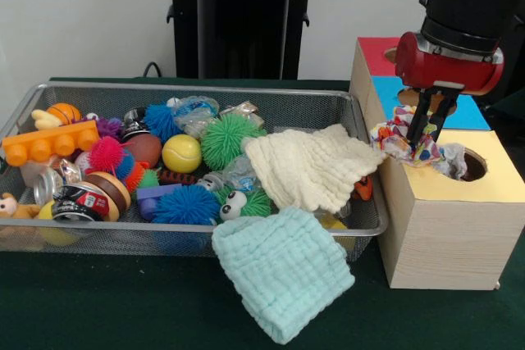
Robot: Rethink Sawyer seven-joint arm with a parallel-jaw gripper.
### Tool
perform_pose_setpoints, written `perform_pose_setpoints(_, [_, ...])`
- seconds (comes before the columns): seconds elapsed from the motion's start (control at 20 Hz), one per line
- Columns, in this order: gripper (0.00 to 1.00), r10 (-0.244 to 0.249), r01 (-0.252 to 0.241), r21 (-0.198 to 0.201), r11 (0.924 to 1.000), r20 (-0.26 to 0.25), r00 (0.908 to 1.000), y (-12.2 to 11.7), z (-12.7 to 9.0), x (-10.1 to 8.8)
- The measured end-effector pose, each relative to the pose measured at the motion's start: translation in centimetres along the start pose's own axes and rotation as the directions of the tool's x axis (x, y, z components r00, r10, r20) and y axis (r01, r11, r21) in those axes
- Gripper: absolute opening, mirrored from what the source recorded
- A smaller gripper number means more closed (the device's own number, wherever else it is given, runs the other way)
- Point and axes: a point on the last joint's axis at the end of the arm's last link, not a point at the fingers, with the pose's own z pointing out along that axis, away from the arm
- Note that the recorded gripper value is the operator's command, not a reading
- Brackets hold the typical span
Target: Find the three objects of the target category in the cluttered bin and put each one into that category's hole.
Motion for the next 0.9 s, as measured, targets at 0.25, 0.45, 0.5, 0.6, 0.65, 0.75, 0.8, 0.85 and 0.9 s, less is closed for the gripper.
perform_pose_setpoints(0.25, [0.0,0.016,-0.016,-0.002,0.9999,-0.002,0.9999,0.4,-0.4,0.0])
perform_pose_setpoints(0.45, [0.0,0.027,-0.027,-0.001,0.9996,0.006,0.9996,0.7,-1.0,-0.3])
perform_pose_setpoints(0.5, [0.0,0.028,-0.028,0.0,0.9996,0.008,0.9996,0.8,-1.1,-0.4])
perform_pose_setpoints(0.6, [0.0,0.032,-0.032,0.0,0.9995,0.013,0.9994,0.9,-1.4,-0.5])
perform_pose_setpoints(0.65, [0.0,0.036,-0.036,-0.001,0.9993,0.02,0.9991,1.2,-1.8,-0.8])
perform_pose_setpoints(0.75, [0.0,0.039,-0.039,-0.004,0.9992,0.026,0.9989,1.4,-2.1,-1.1])
perform_pose_setpoints(0.8, [0.0,0.04,-0.04,-0.006,0.9992,0.029,0.9988,1.6,-2.2,-1.2])
perform_pose_setpoints(0.85, [0.0,0.046,-0.045,-0.011,0.9989,0.038,0.9982,1.9,-2.7,-1.6])
perform_pose_setpoints(0.9, [0.0,0.048,-0.048,-0.012,0.9988,0.042,0.998,2.0,-2.8,-1.8])
